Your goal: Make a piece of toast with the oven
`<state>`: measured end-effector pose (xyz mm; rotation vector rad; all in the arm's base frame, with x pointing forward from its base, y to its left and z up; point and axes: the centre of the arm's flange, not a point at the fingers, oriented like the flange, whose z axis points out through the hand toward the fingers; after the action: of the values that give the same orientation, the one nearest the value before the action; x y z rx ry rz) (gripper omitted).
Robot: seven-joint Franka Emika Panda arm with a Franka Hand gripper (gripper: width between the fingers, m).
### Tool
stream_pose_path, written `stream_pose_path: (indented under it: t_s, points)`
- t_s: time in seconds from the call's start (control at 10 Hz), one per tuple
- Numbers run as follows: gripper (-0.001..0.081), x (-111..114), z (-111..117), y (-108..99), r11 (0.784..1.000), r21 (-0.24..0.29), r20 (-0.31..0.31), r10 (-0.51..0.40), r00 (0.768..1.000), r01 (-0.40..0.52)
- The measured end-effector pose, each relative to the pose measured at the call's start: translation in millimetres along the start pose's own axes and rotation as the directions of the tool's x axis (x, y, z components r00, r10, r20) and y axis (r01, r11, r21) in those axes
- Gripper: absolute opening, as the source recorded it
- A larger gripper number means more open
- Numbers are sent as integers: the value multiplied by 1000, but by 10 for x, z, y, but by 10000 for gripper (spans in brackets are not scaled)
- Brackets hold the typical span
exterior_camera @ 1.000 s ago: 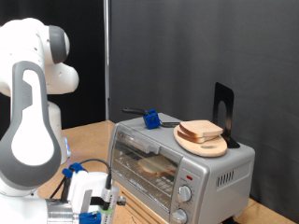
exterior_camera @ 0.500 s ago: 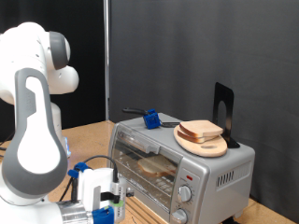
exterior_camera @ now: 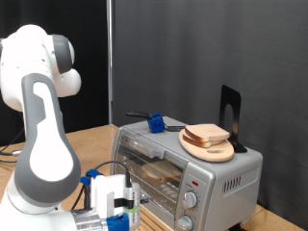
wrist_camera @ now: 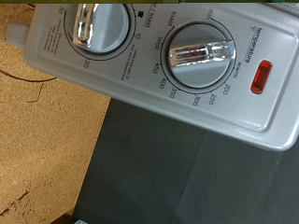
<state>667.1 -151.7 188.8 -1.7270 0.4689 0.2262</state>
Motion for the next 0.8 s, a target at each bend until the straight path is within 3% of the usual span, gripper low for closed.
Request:
stream_pose_path:
  t_s: [0.3, 0.5, 0.8]
  points:
    - [682, -40, 33, 15, 998, -12, 43, 63, 997, -62]
    - [682, -35, 84, 65, 992, -49, 94, 123, 988, -119]
    - [682, 25, 167, 136, 984, -82, 119, 168, 978, -159]
